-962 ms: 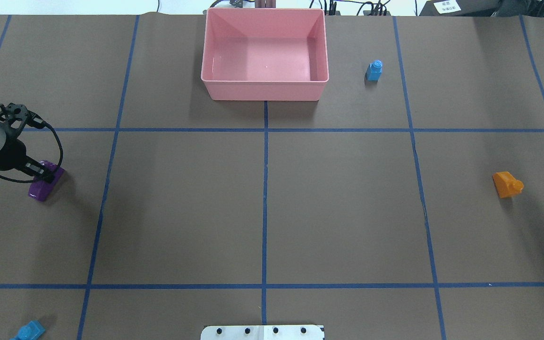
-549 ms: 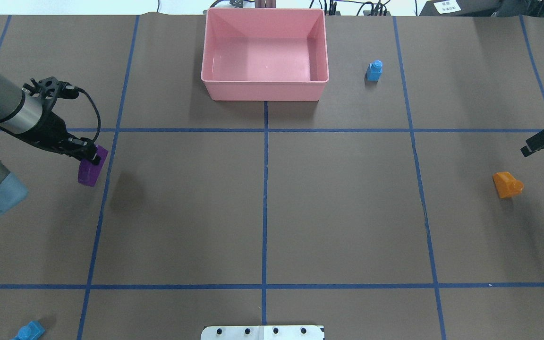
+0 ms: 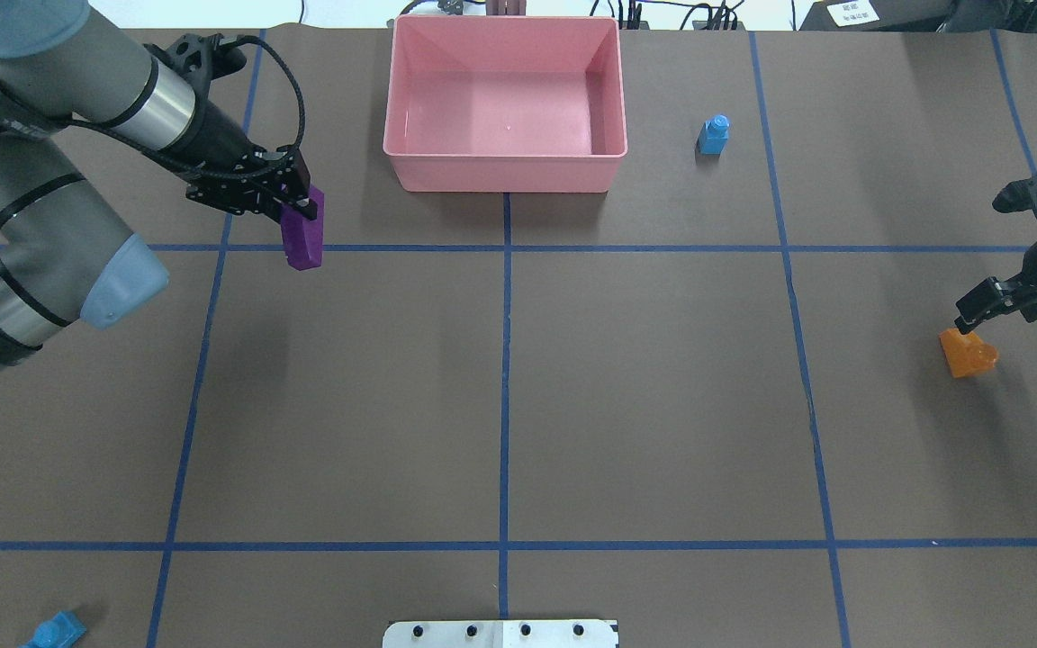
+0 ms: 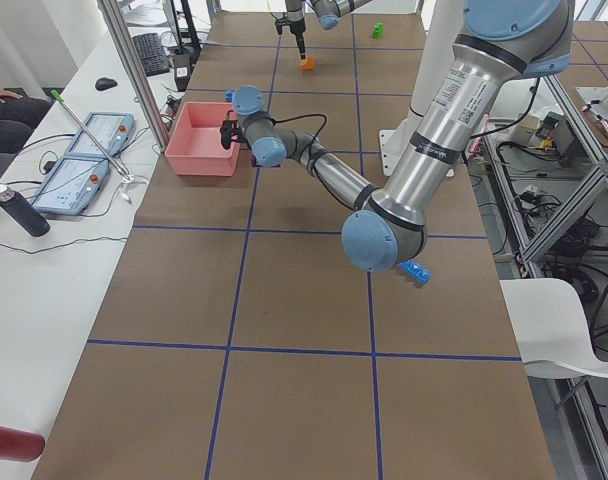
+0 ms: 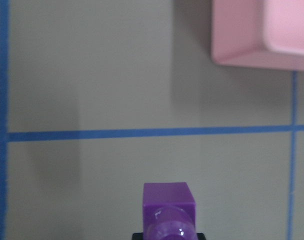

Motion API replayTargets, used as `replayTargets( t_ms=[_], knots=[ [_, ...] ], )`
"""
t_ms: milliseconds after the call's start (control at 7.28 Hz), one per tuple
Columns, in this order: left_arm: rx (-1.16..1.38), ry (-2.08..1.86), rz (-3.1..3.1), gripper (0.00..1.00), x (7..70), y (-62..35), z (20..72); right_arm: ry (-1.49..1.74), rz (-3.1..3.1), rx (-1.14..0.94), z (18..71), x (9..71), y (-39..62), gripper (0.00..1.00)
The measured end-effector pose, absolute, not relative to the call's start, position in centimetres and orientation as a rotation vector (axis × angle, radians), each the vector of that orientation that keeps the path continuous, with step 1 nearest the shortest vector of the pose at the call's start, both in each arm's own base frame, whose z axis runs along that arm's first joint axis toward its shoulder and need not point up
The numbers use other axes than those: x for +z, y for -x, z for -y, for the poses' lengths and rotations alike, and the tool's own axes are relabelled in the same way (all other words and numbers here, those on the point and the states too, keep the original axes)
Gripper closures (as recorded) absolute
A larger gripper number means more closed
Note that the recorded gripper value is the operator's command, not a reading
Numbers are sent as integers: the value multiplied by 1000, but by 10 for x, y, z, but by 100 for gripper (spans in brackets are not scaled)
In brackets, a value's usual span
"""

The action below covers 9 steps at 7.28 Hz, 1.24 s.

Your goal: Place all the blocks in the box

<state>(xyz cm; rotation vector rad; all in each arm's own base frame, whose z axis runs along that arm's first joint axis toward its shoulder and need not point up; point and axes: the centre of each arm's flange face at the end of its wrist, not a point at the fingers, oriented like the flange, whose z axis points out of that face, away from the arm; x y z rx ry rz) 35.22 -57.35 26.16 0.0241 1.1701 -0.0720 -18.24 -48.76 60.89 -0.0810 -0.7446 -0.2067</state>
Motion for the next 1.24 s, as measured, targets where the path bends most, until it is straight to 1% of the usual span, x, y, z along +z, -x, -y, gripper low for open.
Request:
replayTargets(
  t_ms=[412, 549, 687, 824, 962, 1099, 1236],
  knots=[
    [-188, -25, -1180, 100, 184, -389, 627, 124, 748, -204, 481, 615, 200, 0],
    [-211, -26, -1171, 100, 166, -404, 642, 133, 748, -213, 478, 616, 206, 29],
    [-234, -43, -1153, 100, 150, -423, 657, 138, 747, -221, 475, 617, 211, 99],
    [-257, -72, -1125, 100, 139, -445, 669, 140, 747, -226, 474, 616, 213, 100],
    [-277, -113, -1098, 88, 137, -469, 677, 137, 748, -229, 474, 614, 214, 100],
    [-289, -153, -1084, 25, 140, -489, 683, 129, 752, -232, 475, 610, 215, 100],
    [-300, -180, -1073, 0, 147, -501, 690, 114, 759, -238, 476, 601, 216, 100]
  ],
)
